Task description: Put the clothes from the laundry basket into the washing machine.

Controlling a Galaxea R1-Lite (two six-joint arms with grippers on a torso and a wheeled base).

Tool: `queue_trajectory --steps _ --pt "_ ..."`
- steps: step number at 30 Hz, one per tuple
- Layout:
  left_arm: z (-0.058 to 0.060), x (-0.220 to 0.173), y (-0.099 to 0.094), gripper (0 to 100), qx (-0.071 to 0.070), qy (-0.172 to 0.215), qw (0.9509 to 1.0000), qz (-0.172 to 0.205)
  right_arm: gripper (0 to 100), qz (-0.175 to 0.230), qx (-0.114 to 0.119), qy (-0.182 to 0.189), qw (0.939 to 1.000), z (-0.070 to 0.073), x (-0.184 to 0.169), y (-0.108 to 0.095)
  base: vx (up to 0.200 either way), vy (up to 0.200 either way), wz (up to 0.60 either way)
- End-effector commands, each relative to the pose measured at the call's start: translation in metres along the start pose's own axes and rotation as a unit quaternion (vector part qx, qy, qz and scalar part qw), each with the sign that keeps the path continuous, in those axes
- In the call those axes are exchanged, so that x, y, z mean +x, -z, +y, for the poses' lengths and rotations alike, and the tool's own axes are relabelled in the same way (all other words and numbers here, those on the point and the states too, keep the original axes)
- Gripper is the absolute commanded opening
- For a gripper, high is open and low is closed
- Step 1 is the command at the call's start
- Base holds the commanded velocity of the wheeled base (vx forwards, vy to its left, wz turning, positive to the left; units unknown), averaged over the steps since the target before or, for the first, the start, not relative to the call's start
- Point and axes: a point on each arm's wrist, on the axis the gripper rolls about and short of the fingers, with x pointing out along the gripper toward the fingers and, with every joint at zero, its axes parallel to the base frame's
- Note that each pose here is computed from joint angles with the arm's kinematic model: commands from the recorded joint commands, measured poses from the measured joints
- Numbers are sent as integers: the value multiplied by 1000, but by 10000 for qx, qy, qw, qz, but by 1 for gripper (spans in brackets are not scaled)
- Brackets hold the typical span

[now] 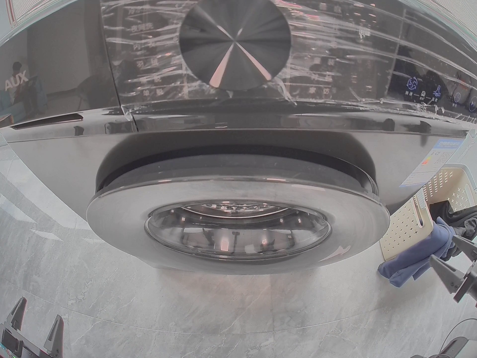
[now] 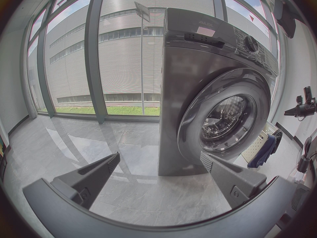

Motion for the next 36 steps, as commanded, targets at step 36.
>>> queue_trajectory --steps 36 --pt "0 0 5 100 -7 -3 10000 14 100 1359 77 -1659 9767 47 96 11 0 0 0"
